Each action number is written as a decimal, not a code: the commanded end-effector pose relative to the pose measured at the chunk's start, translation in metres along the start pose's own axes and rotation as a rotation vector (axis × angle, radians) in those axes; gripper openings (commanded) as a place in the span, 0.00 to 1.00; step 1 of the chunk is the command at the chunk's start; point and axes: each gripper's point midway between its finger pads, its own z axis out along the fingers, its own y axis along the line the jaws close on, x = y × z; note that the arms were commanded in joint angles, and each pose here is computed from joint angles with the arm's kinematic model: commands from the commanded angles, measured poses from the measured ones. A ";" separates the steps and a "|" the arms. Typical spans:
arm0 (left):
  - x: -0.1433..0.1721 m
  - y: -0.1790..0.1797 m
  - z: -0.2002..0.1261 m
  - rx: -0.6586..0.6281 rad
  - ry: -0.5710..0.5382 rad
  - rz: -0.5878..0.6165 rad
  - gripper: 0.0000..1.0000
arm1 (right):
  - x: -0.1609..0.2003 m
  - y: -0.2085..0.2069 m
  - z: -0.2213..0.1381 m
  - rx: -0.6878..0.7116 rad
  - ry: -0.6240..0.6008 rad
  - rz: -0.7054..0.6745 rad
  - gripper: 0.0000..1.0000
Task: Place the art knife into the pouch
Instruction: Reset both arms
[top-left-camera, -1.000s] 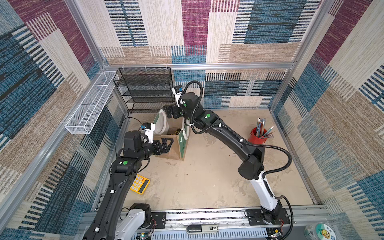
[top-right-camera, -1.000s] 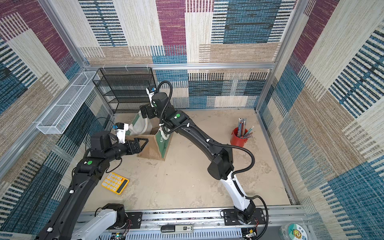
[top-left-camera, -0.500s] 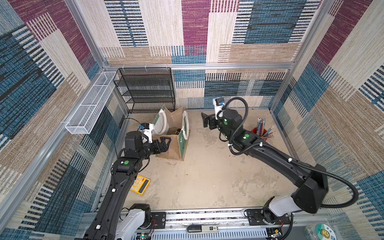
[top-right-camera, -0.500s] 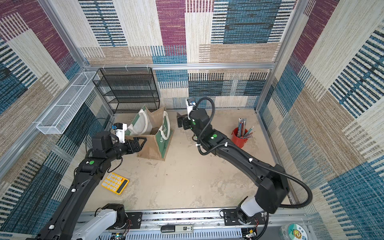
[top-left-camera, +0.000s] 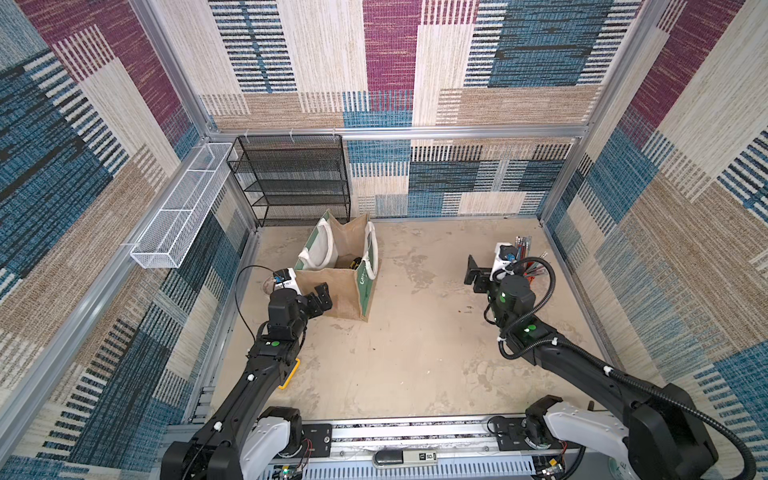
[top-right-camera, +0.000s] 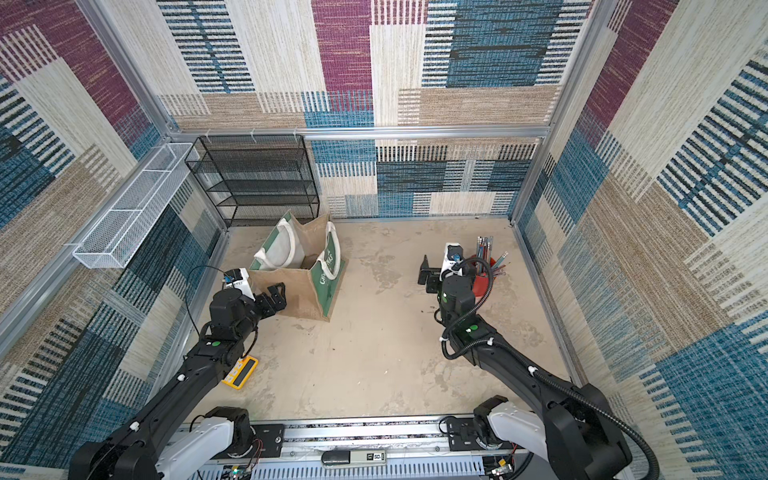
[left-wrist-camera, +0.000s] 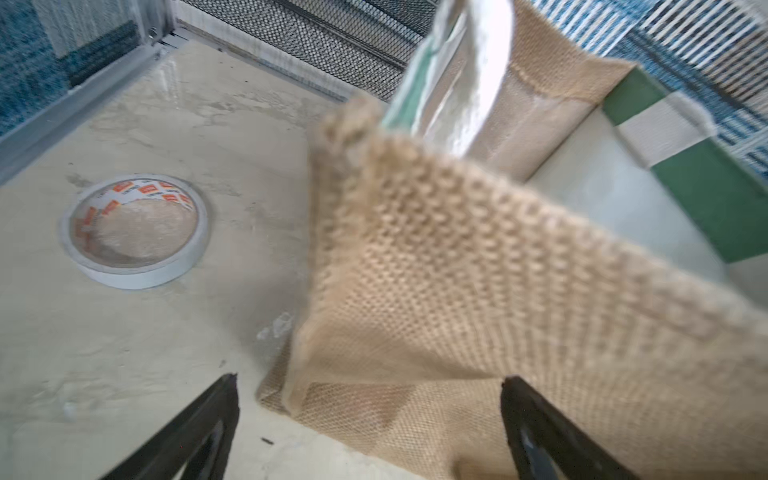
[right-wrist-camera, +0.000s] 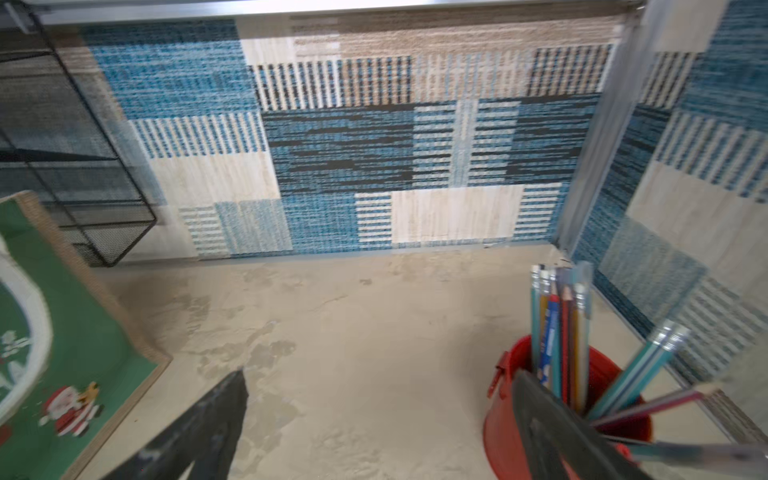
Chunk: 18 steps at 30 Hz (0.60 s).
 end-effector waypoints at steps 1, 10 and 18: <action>-0.030 0.009 0.000 -0.079 -0.132 0.134 0.99 | -0.019 -0.040 -0.017 0.156 -0.136 0.053 0.99; -0.014 0.031 0.021 -0.162 -0.207 0.340 0.99 | 0.024 -0.122 -0.045 0.399 -0.194 0.110 0.99; 0.009 0.043 0.045 -0.191 -0.251 0.441 0.99 | 0.051 -0.141 -0.025 0.455 -0.150 0.110 0.99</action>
